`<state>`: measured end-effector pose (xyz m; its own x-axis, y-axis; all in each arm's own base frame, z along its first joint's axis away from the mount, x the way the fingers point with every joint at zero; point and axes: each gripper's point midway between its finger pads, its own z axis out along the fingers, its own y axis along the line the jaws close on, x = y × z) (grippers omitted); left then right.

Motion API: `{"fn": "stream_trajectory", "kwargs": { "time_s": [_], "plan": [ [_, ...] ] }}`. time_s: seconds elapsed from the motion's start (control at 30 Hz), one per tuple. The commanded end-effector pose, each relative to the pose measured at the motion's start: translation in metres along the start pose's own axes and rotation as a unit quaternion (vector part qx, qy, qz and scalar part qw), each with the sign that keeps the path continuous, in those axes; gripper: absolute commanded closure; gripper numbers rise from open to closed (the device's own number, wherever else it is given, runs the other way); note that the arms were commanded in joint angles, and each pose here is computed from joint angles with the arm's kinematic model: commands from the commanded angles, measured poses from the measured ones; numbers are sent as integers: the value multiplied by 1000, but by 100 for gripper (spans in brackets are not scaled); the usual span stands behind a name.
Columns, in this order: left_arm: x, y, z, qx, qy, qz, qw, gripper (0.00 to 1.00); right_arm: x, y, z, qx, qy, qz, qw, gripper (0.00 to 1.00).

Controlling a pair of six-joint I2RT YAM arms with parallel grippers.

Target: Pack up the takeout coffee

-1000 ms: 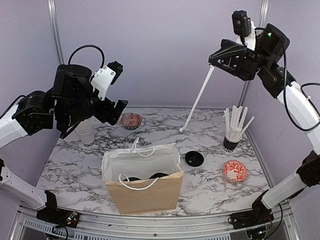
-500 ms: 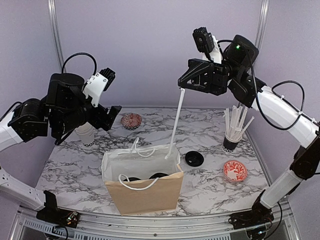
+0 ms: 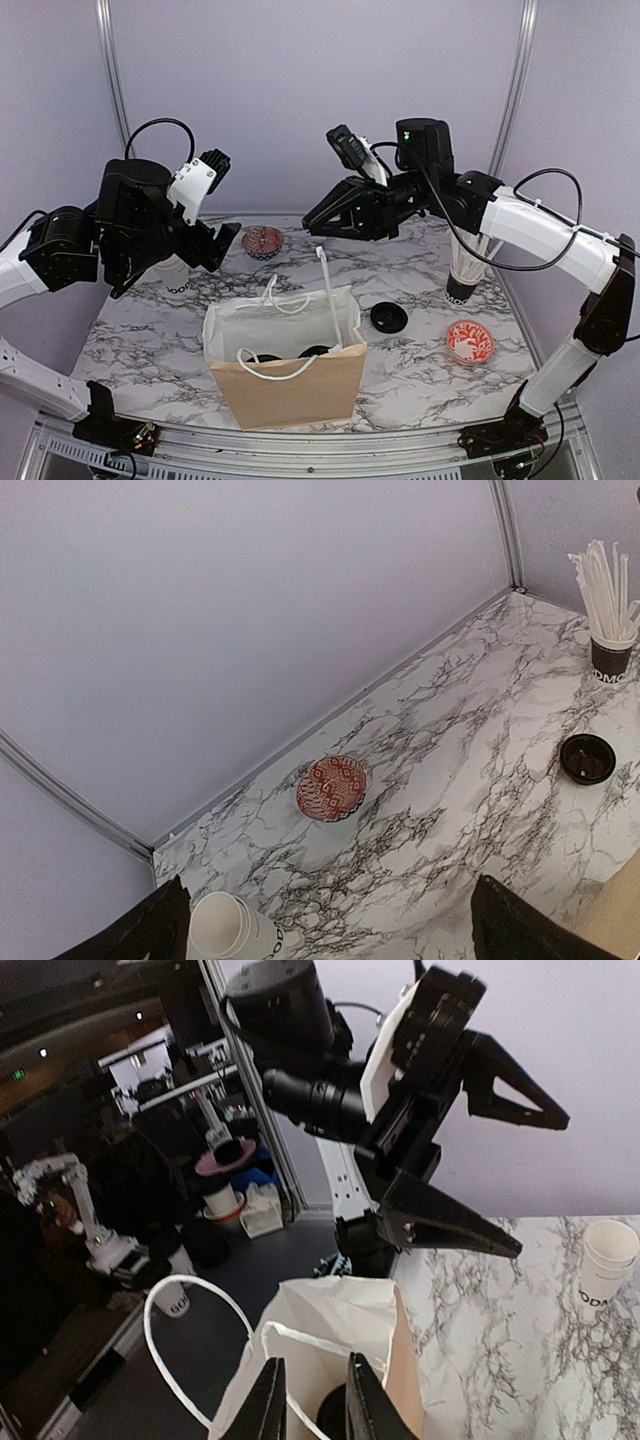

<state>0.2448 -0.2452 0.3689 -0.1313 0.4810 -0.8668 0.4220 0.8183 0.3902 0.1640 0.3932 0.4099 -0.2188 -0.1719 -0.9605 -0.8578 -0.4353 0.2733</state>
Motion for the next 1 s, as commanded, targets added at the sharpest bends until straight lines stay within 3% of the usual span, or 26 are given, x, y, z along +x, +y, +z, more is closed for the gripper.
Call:
{"fn": "stream_trajectory", "kwargs": {
  "time_s": [0.0,0.1,0.23,0.4,0.53,0.63,0.77,0.87,0.97],
  "plan": [
    [0,10,0,-16,-7,-5,1000,1,31,-1,25,75,85,-79,990,75],
    [5,10,4,-17,-1,3,1000,1,24,15,28,62,90,-102,989,63],
    [11,10,10,-18,7,12,1000,1,-12,23,3,108,82,-157,978,57],
    [13,10,12,-15,8,20,1000,1,-31,-1,-58,211,71,-169,960,46],
    [-5,13,3,1,-18,-2,1000,1,-18,-33,-135,339,85,-138,927,44],
    [-31,-11,-17,114,-68,-24,991,4,13,-52,-190,423,104,-96,895,48],
    [-62,-73,-61,330,-144,-16,933,6,53,-54,-234,469,105,-38,876,50],
    [-73,-99,-67,392,-146,-12,908,7,69,-45,-254,489,95,-17,867,50],
    [-72,-120,-52,409,-117,0,905,9,75,-40,-265,505,92,-10,858,50]
  ]
}}
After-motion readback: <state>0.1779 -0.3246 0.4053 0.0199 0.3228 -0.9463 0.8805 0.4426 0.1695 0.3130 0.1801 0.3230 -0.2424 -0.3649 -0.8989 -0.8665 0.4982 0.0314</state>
